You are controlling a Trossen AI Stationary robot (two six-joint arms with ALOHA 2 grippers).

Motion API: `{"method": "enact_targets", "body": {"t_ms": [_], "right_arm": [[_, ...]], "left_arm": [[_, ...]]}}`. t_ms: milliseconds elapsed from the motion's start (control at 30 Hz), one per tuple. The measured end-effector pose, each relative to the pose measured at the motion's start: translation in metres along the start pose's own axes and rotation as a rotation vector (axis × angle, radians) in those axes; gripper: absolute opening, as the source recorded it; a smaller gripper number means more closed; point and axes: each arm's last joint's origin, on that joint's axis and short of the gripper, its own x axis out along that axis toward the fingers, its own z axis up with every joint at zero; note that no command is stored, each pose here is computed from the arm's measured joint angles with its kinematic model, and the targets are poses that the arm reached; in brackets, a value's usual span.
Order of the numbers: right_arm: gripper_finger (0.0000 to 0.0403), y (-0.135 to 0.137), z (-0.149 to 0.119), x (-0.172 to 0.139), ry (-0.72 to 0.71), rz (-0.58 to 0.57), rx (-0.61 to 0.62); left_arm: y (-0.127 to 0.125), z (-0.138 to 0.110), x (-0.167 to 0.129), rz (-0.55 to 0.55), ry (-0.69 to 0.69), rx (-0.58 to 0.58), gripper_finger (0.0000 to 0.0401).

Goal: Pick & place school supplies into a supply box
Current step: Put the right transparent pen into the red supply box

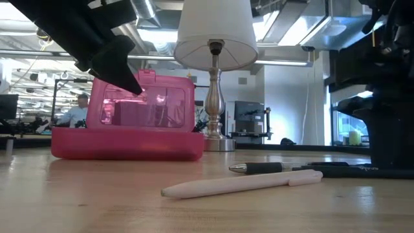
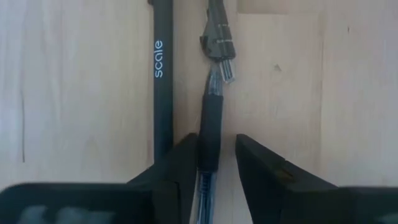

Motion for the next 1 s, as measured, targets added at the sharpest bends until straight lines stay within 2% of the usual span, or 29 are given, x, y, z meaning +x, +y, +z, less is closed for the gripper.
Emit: {"method": "enact_targets", "body": {"t_ms": [300, 600, 733, 867, 1000], "right_arm": [[0.0042, -0.001, -0.001, -0.001, -0.002, -0.001, 0.003], [0.0053, 0.001, 0.007, -0.010, 0.027, -0.006, -0.001], [0.0045, 0.004, 0.015, -0.021, 0.080, -0.033, -0.048], [0.0047, 0.008, 0.030, -0.033, 0.025, -0.068, -0.112], [0.0050, 0.015, 0.051, -0.047, -0.091, -0.089, -0.202]], "left_arm": [[0.000, 0.000, 0.000, 0.000, 0.000, -0.001, 0.0049], [-0.002, 0.001, 0.000, -0.014, -0.004, -0.024, 0.0046], [-0.003, 0.001, 0.000, -0.030, 0.015, -0.027, 0.0051], [-0.005, 0.002, 0.000, -0.049, 0.008, -0.029, 0.0057], [-0.012, 0.009, 0.000, -0.085, -0.045, 0.013, 0.0059]]}}
